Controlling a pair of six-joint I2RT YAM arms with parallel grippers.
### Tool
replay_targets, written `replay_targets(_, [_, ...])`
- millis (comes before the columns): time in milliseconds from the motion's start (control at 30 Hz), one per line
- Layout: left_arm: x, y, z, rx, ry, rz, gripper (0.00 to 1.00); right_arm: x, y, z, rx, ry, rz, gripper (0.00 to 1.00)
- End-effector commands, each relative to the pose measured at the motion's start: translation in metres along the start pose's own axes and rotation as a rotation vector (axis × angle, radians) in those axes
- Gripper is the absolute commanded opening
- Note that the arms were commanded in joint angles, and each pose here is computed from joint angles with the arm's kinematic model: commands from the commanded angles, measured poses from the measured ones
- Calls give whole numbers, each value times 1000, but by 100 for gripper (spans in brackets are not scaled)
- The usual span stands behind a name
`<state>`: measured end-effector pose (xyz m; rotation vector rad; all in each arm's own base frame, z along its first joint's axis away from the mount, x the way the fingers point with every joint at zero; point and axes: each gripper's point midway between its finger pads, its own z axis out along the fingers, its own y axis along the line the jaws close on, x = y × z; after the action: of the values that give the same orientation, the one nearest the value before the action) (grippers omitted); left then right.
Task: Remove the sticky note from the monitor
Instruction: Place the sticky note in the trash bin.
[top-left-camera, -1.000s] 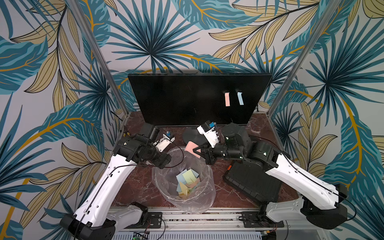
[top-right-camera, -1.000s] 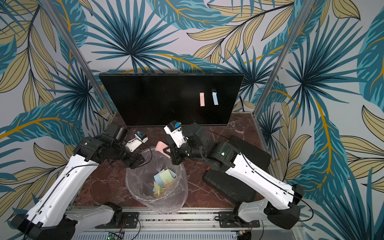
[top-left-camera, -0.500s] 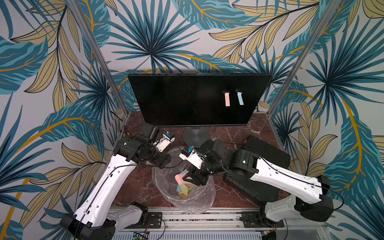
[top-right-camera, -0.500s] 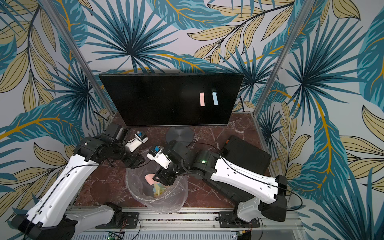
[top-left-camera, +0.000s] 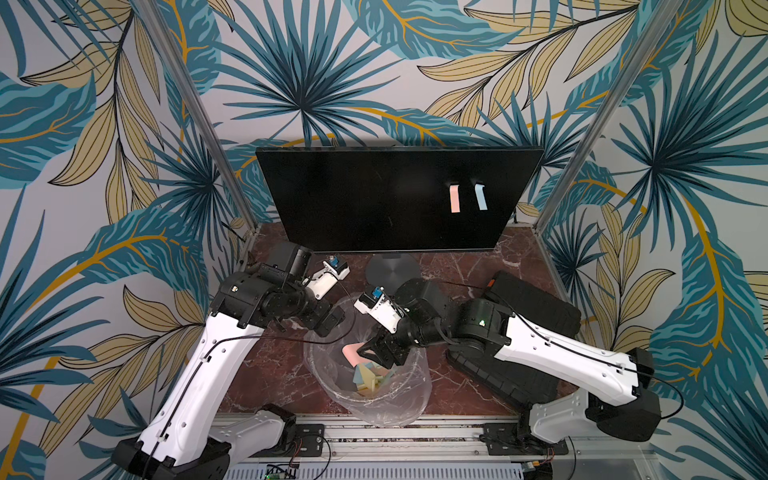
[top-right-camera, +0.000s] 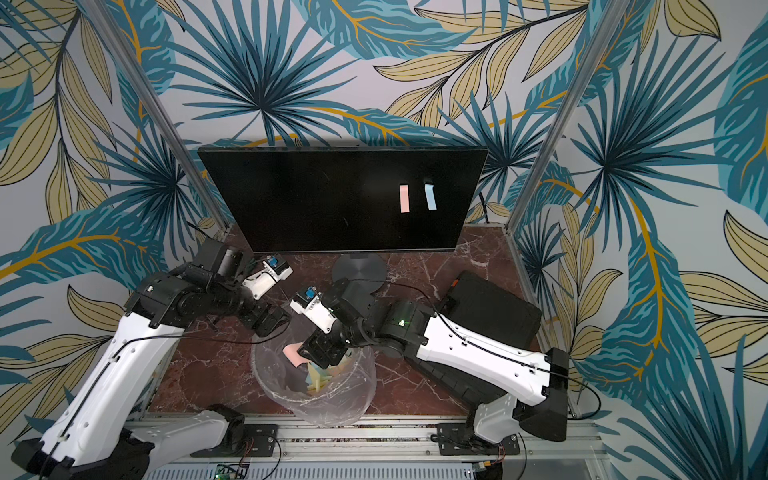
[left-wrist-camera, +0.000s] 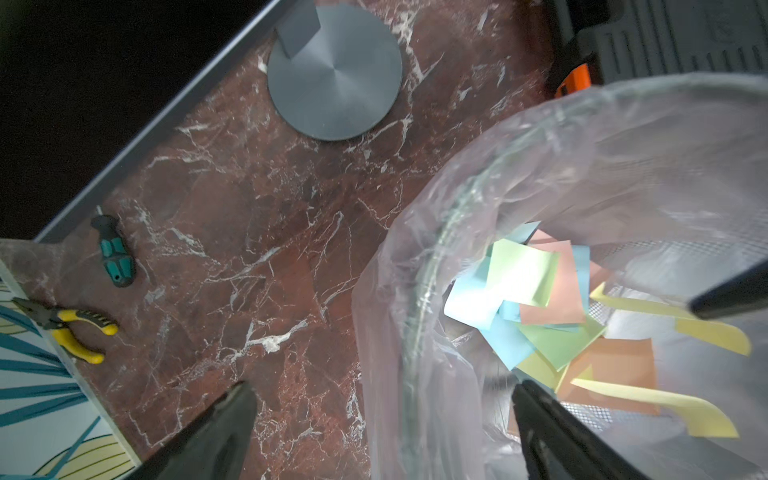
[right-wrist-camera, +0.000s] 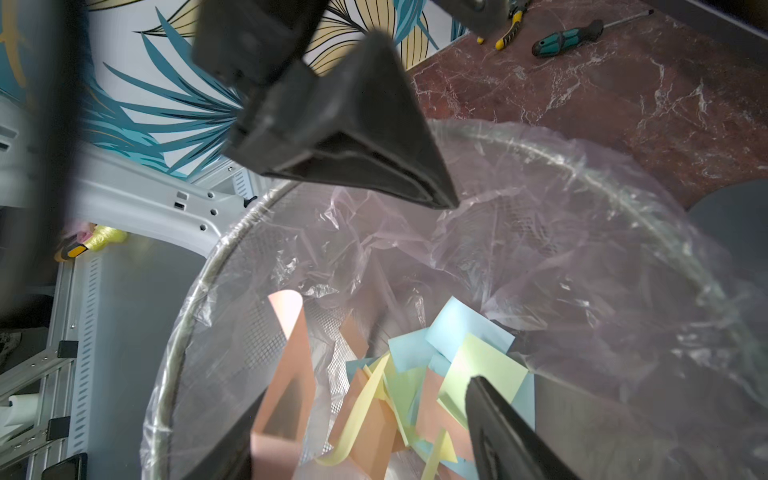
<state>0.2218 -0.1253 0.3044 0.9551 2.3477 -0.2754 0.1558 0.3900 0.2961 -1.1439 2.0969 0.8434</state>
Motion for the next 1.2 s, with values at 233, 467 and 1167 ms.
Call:
replay_targets(233, [2, -56, -48, 245, -79, 97, 100, -9, -5, -6, -23, -81, 52, 69])
replay_targets(467, [11, -72, -38, 338, -73, 100, 100, -13, -5, -7, -56, -94, 66, 68])
replay_targets(1167, [11, -32, 6, 130, 1, 63, 100, -24, 1, -34, -128, -199, 97, 67])
